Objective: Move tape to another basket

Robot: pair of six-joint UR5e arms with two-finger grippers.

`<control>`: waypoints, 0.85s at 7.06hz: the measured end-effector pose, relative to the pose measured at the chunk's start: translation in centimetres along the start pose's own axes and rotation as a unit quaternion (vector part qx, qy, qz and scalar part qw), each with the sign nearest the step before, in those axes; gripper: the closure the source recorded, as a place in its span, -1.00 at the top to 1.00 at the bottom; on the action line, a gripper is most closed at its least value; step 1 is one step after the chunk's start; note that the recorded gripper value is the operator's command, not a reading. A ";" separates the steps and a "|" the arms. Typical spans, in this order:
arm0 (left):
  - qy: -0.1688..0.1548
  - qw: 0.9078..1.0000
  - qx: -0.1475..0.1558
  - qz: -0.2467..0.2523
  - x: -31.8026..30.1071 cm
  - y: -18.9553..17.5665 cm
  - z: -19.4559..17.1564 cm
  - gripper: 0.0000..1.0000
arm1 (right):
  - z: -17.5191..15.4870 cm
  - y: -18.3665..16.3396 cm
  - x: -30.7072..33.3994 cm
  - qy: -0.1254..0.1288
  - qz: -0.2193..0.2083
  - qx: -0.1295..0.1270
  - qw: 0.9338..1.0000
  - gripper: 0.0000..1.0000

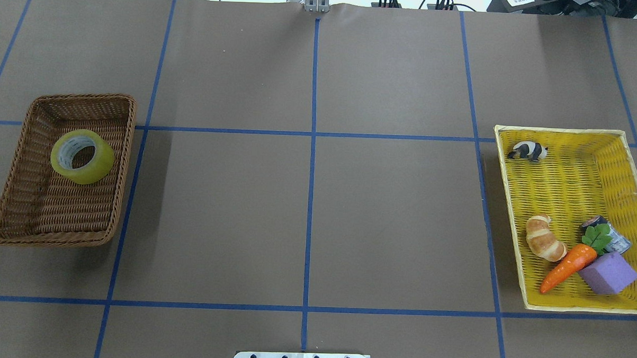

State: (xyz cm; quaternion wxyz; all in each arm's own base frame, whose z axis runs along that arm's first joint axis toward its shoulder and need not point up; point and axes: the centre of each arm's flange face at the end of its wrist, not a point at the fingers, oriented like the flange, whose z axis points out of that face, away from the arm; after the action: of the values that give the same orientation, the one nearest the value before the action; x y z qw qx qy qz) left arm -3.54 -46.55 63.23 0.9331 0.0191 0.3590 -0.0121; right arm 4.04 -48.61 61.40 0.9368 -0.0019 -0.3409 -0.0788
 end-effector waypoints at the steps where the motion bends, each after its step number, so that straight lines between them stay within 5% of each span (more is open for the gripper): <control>1: 0.009 1.000 -0.005 -0.011 -0.8 0.5 0.3 0.97 | 0.0 0.0 -0.1 -0.004 0.000 0.001 1.000 1.00; 6: 0.023 0.999 -0.007 -0.027 -2.3 1.0 0.6 0.97 | -0.1 -0.2 -0.4 -0.013 0.000 0.003 1.000 1.00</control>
State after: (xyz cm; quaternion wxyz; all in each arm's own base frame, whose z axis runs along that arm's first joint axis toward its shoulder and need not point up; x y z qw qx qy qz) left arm -4.81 -45.56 65.19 0.9239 0.0027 0.3810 -0.0347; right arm 3.83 -48.75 61.05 0.9322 -0.0002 -0.3534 -0.0778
